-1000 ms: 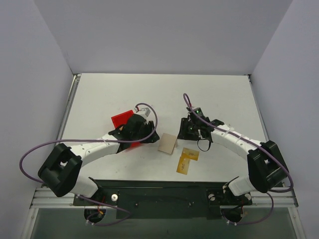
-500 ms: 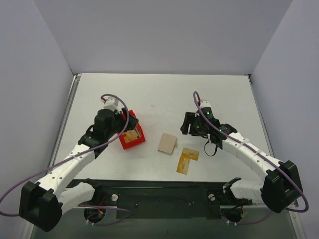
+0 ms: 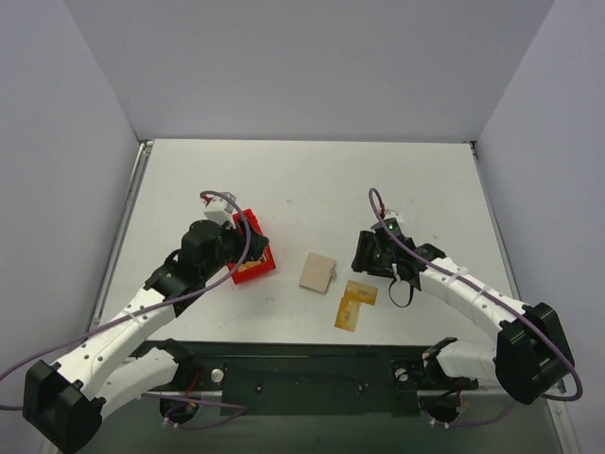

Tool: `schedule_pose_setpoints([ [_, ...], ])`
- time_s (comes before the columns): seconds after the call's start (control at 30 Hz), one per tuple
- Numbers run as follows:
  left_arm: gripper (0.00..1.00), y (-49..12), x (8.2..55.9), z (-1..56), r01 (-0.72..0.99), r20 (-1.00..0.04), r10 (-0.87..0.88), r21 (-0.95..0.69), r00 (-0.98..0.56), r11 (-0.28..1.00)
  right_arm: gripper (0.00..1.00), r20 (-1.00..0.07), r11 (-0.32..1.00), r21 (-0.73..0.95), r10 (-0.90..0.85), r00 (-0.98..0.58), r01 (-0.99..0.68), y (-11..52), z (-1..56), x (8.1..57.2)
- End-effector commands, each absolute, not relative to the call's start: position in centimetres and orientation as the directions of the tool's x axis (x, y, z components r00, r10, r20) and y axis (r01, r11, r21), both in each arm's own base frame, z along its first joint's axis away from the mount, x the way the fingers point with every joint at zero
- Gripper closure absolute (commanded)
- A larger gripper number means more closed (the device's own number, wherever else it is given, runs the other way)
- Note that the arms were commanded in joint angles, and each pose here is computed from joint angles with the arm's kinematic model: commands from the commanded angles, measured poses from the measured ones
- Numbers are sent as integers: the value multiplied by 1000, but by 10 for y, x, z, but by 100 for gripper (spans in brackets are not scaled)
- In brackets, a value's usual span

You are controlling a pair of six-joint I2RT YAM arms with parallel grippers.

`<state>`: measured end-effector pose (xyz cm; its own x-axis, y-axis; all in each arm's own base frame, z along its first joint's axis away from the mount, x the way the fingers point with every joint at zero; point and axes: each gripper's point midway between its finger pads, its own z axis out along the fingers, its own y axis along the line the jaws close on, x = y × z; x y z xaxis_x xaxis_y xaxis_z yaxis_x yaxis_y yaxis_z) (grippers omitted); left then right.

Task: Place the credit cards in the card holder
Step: Move the credit card to the corner of the board.

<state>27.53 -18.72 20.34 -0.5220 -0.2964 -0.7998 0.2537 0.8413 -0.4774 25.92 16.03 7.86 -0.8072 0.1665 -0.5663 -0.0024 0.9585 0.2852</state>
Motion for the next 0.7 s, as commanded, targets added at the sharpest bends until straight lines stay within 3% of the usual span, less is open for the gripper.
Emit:
schedule_pose_setpoints([
  [0.0, 41, -191, 269, 185, 233, -805, -257, -433, -535, 871, 52, -482, 961, 270, 183, -857, 54, 156, 54, 237],
  [0.33, 45, -222, 260, 163, 270, -765, -226, -463, -604, 844, 57, -449, 980, 176, 160, -879, 88, 154, 26, 217],
  [0.67, 45, -232, 253, 152, 292, -748, -209, -477, -631, 829, 62, -421, 970, 242, 133, -897, 30, 172, 20, 196],
])
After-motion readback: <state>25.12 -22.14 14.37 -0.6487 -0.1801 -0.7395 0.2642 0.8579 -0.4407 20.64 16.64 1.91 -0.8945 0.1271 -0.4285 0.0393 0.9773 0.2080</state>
